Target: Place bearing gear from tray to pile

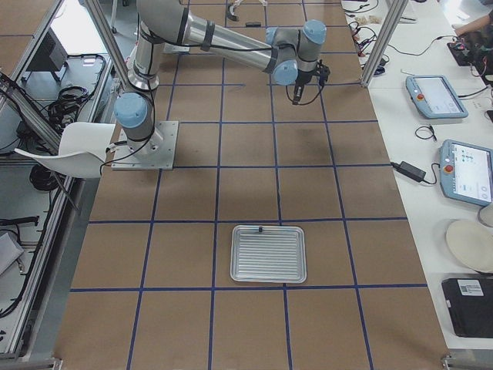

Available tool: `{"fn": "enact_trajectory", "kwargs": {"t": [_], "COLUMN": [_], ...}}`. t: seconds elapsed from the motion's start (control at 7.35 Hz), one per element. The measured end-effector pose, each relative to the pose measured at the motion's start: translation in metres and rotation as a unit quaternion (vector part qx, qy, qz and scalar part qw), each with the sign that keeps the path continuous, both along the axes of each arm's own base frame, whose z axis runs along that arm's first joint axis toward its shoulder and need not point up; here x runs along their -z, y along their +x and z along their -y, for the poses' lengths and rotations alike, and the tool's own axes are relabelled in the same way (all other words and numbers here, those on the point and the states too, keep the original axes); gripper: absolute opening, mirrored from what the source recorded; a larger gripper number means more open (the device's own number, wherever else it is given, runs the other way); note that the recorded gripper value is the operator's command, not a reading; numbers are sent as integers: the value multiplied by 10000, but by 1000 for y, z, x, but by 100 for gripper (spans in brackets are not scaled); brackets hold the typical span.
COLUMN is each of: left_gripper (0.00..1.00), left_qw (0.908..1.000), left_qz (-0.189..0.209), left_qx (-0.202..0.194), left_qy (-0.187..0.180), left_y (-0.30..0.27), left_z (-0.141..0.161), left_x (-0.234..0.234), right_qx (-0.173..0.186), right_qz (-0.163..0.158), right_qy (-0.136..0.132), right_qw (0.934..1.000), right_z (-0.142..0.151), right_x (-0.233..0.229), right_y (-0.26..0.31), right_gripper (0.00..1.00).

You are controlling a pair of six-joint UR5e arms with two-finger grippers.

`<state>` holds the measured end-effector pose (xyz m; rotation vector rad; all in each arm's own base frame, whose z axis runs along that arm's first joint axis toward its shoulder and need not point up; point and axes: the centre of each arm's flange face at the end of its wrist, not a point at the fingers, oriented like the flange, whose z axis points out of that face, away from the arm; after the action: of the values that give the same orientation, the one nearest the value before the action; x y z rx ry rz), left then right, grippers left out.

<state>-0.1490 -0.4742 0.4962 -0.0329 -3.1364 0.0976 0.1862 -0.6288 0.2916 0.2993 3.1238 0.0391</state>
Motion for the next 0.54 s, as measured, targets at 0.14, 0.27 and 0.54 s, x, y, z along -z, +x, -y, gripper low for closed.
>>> {"fn": "enact_trajectory", "kwargs": {"t": [0.14,0.27,0.54], "left_gripper": [100,100,100], "left_qw": [10000,10000,10000], "left_qz": [-9,-17,-40], "left_qx": [3,0,-44], "left_qy": [5,16,57], "left_y": [0,1,4], "left_z": [0,2,6], "left_x": [0,1,5], "right_qx": [-107,-168,-185], "right_qz": [16,48,139], "right_qy": [-28,-13,-115], "right_qw": [9999,9998,9997], "right_z": [-17,-34,-65], "right_x": [5,18,51], "right_y": [49,89,145], "right_gripper": [0,0,0]}}
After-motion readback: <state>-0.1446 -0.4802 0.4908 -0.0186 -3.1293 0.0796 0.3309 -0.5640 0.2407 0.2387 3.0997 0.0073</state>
